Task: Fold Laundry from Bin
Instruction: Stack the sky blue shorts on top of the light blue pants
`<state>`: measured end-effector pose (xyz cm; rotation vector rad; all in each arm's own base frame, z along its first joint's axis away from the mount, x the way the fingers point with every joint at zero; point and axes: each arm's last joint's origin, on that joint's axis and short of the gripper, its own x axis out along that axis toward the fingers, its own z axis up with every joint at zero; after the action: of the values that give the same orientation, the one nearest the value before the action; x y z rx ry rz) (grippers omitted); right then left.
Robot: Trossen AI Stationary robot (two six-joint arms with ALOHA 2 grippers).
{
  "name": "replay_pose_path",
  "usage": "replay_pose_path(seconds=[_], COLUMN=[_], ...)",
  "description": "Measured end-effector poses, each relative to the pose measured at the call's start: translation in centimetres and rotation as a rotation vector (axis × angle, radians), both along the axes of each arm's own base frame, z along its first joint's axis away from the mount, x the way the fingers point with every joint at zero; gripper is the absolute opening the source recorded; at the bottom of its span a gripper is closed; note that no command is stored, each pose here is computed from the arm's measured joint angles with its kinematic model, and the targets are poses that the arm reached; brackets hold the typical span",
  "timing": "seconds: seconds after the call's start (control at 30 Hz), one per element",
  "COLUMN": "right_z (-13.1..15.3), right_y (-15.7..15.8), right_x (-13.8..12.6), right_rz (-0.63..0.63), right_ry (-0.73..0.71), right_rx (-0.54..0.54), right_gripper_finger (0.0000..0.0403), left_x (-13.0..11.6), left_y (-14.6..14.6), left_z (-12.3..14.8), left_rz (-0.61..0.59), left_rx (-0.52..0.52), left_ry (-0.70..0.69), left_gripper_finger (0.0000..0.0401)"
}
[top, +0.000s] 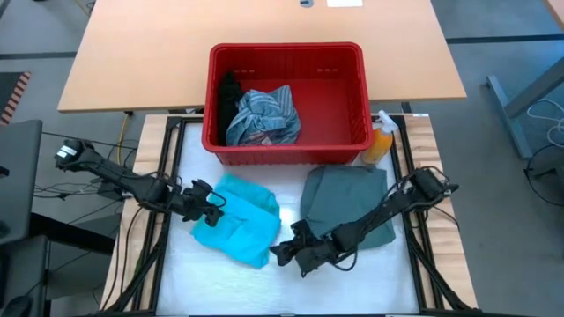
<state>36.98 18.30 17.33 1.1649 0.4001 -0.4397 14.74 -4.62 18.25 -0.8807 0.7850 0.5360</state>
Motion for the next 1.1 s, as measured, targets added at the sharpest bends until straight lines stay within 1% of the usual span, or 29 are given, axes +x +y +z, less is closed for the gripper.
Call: replay_pose_path(seconds=[0.1, 0.2, 0.27, 0.43, 0.5, 0.57, 0.67, 0.8, 0.87, 0.97, 1.03, 1.1], right_z=[-2.5, -4.7, -5.1, -5.4, -5.2, -5.2, -5.2, -5.1, -5.1, -5.0, -5.0, -5.1], right_y=[0.1, -0.5, -1.1, -2.6, -3.4, -4.6, -6.4, -7.8, -8.1, -8.3, -8.3, -8.2], right_x=[1.0, 2.4, 3.7, 6.1, 6.8, 7.2, 7.6, 8.2, 8.3, 8.5, 8.5, 8.4], right_rz=[-0.045, -0.075, -0.103, -0.160, -0.172, -0.194, -0.222, -0.216, -0.198, -0.163, -0.145, -0.130], right_ry=[-0.014, -0.009, -0.030, -0.047, -0.036, 0.010, 0.044, 0.043, 0.044, 0.046, 0.048, 0.054], right_rx=[0.030, 0.029, 0.036, -0.052, -0.080, -0.108, -0.143, -0.169, -0.178, -0.195, -0.195, -0.192], right_gripper_finger=[0.0313, 0.0323, 0.0324, 0.0324, 0.0324, 0.0324, 0.0314, 0.0277, 0.0246, 0.0185, 0.0135, 0.0084], left_x=[0.0, -0.1, 0.0, 0.3, 0.4, 0.7, 1.0, 1.6, 1.7, 1.9, 2.1, 2.5], left_y=[0.4, 0.8, 0.9, 0.9, 0.9, 0.8, 0.8, 0.7, 0.7, 0.7, 0.7, 0.6], left_z=[-1.1, -2.2, -2.6, -3.6, -4.0, -4.4, -4.9, -5.2, -5.4, -5.8, -6.0, -6.2], left_rz=[0.031, 0.058, 0.061, 0.042, 0.035, 0.037, 0.041, 0.051, 0.054, 0.076, 0.088, 0.089], left_rx=[0.004, 0.017, 0.017, 0.056, 0.070, 0.084, 0.104, 0.133, 0.139, 0.131, 0.120, 0.105], left_ry=[-0.006, 0.014, 0.014, 0.069, 0.095, 0.118, 0.129, 0.114, 0.114, 0.133, 0.135, 0.107], left_gripper_finger=[0.0281, 0.0281, 0.0281, 0.0281, 0.0281, 0.0281, 0.0278, 0.0250, 0.0227, 0.0183, 0.0146, 0.0105])
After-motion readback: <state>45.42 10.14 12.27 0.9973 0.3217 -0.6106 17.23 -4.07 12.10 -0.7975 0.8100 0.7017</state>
